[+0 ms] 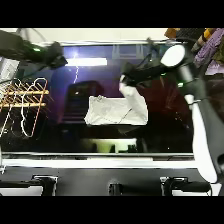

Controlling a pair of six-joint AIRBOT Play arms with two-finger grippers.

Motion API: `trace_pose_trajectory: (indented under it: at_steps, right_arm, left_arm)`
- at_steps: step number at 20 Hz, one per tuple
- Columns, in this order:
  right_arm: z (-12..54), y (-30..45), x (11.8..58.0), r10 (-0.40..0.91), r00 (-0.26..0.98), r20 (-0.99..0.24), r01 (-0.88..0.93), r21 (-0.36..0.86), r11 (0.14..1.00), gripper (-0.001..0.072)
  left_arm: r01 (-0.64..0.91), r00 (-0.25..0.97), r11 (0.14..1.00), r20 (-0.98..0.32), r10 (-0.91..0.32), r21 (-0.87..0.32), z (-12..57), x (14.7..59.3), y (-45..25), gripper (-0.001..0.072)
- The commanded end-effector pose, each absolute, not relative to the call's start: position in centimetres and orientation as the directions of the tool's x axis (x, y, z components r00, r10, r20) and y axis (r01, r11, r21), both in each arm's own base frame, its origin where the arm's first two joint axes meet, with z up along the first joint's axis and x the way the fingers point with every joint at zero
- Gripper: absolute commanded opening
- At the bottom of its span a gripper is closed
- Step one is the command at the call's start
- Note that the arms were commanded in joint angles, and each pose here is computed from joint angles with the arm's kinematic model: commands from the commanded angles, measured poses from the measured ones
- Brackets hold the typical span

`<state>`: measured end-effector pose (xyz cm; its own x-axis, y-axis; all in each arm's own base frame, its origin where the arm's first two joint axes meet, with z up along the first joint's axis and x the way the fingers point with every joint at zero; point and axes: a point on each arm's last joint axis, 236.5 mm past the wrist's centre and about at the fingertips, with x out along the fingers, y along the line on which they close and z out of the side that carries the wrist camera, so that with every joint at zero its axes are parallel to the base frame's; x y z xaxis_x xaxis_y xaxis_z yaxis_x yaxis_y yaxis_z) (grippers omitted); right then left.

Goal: Fold the clothes and pants, and hang the long-sleeved shirts on hangers.

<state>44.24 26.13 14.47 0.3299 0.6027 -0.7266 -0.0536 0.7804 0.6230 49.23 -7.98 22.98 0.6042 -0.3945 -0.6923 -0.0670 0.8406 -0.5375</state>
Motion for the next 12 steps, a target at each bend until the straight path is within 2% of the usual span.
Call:
trace_pose_trajectory:
  at_steps: [1,6,12]
  right_arm:
    - [11.4,32.3,43.9,0.636,0.291,-0.715,-0.069,0.647,0.759,0.0036]
    - [6.9,36.4,43.5,0.65,0.229,-0.725,-0.048,0.658,0.751,0.0036]
    - [2.9,37.1,44.1,0.637,0.195,-0.746,-0.003,0.649,0.761,0.0036]
  left_arm:
    - [-0.132,0.644,0.875,-0.711,-0.281,-0.465,25.2,46.7,-2.3,0.0016]
    - [-0.158,0.617,0.886,-0.744,-0.255,-0.435,23.9,46.0,-0.7,0.0016]
    - [-0.181,0.575,0.882,-0.775,-0.264,-0.435,21.7,45.9,-0.8,0.0016]
